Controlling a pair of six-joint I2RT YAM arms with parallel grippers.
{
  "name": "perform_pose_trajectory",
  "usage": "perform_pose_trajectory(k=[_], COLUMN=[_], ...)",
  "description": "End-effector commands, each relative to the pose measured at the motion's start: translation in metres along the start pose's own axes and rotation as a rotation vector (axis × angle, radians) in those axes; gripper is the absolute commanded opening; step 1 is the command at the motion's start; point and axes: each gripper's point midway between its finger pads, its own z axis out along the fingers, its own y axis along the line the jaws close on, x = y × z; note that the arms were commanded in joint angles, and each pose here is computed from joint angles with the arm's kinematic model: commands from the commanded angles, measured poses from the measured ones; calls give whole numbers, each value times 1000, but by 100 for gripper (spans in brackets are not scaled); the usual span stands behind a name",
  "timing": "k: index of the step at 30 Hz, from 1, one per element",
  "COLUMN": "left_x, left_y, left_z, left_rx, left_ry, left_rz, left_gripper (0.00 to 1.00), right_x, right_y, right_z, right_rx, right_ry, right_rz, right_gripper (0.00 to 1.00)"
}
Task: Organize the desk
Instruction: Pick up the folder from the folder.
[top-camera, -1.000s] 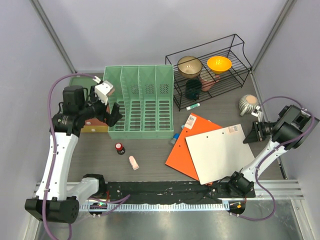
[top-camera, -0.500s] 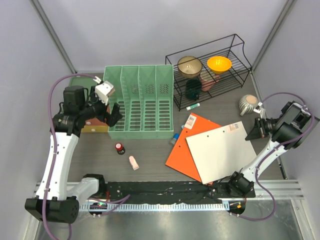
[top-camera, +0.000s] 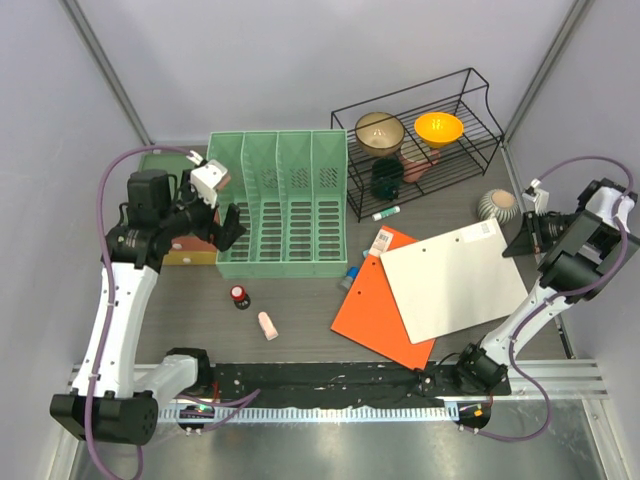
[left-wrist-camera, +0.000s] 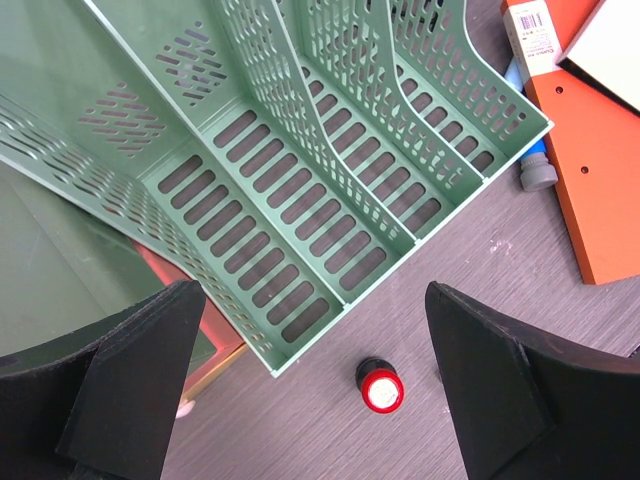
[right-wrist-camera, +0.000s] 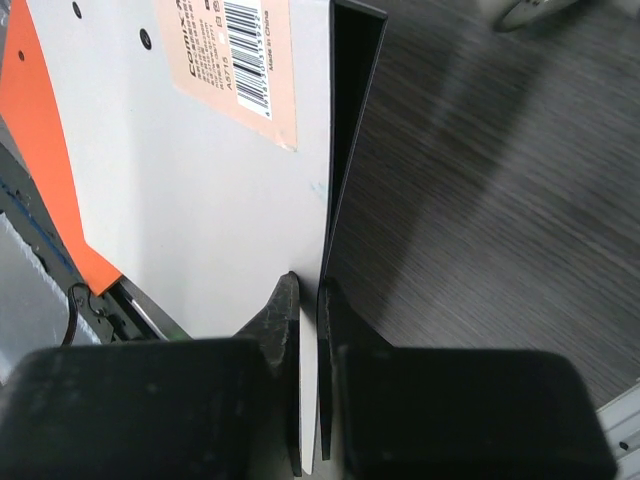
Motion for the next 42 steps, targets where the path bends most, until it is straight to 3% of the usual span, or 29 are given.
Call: perform_pose_trajectory(k=[1, 26, 42], left_x=[-13, -24, -51], left_y=[4, 1, -9], left_z=[2, 1, 5], left_rx=[-9, 0, 60], left_ry=[-44, -97, -129], left_rz=[22, 16, 48], left_gripper=[100, 100, 100], right_x=[-33, -120, -150], right_y=[7, 78, 138], right_z=[-38, -74, -86], right_rx=[102, 178, 253], right_ry=[-94, -254, -250], right_rz=[-53, -154, -295], right_gripper=[1, 1, 1])
